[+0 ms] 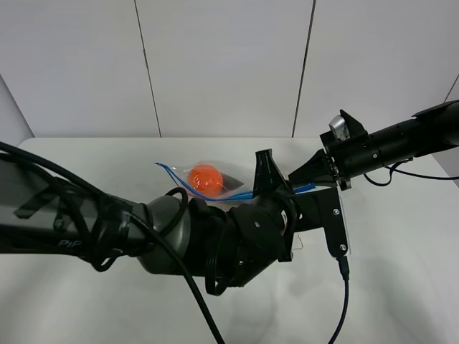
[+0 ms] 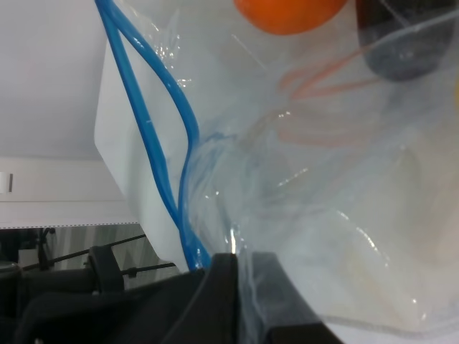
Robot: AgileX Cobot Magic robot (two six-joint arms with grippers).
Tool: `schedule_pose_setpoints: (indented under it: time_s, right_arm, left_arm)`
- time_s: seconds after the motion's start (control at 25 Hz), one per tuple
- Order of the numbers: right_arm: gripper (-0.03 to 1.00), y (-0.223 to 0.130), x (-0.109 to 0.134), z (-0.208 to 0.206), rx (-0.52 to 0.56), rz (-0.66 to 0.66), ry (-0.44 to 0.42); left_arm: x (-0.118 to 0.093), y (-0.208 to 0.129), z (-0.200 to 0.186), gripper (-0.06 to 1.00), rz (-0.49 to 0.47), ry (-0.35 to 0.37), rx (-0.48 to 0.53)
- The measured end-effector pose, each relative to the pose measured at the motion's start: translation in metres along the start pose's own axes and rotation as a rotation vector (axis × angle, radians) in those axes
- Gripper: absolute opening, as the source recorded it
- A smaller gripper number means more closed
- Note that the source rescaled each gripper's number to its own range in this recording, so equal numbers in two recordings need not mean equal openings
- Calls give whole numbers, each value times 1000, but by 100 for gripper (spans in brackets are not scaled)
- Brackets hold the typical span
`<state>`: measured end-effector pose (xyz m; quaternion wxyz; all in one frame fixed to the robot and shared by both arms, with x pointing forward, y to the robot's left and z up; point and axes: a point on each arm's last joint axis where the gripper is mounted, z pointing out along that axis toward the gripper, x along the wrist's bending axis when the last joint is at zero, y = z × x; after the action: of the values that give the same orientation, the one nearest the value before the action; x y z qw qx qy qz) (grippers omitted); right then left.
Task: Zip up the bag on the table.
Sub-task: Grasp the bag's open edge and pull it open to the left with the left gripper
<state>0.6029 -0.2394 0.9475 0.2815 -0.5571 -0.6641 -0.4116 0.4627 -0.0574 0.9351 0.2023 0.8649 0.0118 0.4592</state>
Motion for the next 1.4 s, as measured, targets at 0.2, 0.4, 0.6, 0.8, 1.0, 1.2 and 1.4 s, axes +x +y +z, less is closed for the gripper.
schedule_pose_setpoints:
  time_s: [0.2, 0.4, 0.6, 0.8, 1.0, 1.2, 1.4]
  right_arm:
    - [0, 0, 0, 0, 1, 0, 0]
    - [0, 0, 0, 0, 1, 1, -1]
    - [0, 0, 0, 0, 1, 1, -1]
    - [0, 0, 0, 0, 1, 1, -1]
    - [0, 0, 0, 0, 1, 1, -1]
    - [0, 0, 0, 0, 1, 1, -1]
    - [0, 0, 0, 0, 1, 1, -1]
  left_arm:
    - [-1, 1, -1, 15, 25, -1, -2]
    - [-1, 1, -1, 15, 50, 1, -1]
    - [0, 0, -1, 15, 53, 7, 3]
    - [1, 0, -1, 15, 53, 15, 8]
    - [1, 0, -1, 15, 53, 15, 8]
    - [1, 0, -1, 3, 54, 15, 8]
    - [1, 0, -1, 0, 55, 15, 8]
